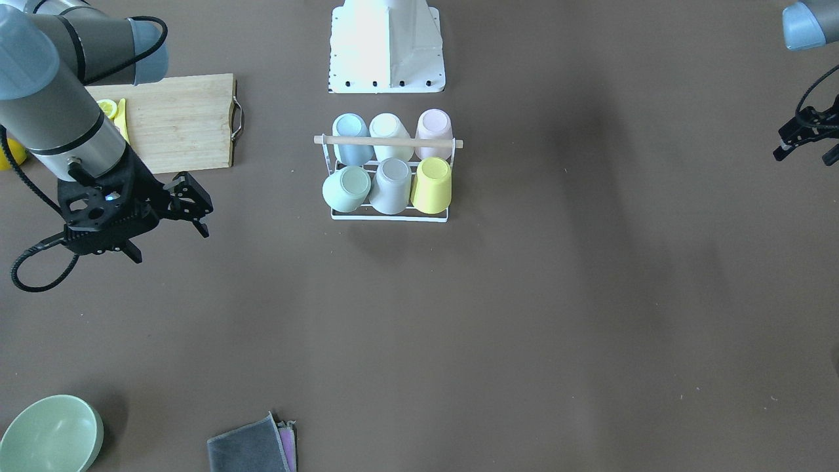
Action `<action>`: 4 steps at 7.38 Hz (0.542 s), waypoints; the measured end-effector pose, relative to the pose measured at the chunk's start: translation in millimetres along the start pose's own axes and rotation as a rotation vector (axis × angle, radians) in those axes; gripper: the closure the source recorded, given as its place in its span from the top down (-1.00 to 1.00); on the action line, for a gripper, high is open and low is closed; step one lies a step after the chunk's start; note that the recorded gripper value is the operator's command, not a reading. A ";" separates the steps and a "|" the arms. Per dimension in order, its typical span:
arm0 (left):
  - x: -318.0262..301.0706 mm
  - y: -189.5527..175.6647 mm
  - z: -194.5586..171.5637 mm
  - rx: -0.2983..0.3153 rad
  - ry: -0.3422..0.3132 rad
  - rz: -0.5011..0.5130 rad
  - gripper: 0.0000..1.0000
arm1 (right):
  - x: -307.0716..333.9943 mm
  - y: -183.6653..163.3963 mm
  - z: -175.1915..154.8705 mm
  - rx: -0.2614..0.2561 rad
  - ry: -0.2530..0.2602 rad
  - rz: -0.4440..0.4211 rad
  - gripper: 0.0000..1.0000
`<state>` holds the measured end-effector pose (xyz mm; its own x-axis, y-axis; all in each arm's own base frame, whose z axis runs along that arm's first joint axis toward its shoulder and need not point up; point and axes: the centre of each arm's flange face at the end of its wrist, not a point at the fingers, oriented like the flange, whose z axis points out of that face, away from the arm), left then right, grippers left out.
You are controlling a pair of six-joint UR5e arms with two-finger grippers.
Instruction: Place cup on cup holder
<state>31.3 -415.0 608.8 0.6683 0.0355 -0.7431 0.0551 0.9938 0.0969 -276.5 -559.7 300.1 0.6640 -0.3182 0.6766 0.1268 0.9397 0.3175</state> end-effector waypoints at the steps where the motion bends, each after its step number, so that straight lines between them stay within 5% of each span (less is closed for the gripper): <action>1: -9.4 -5.2 -4.5 -0.049 -0.005 -0.087 0.96 | 30.9 8.0 -0.7 -0.076 0.009 0.085 1.00; 4: -22.6 -12.4 -11.9 -0.108 -0.026 -0.206 0.96 | 139.6 69.7 -7.6 -0.195 0.031 0.302 1.00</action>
<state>6.6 -426.9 616.5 0.6704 -0.1711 -0.7220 0.1135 0.9853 -0.1280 -169.4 -537.7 411.6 0.7144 -0.0217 0.6994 0.0578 0.9979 -0.0281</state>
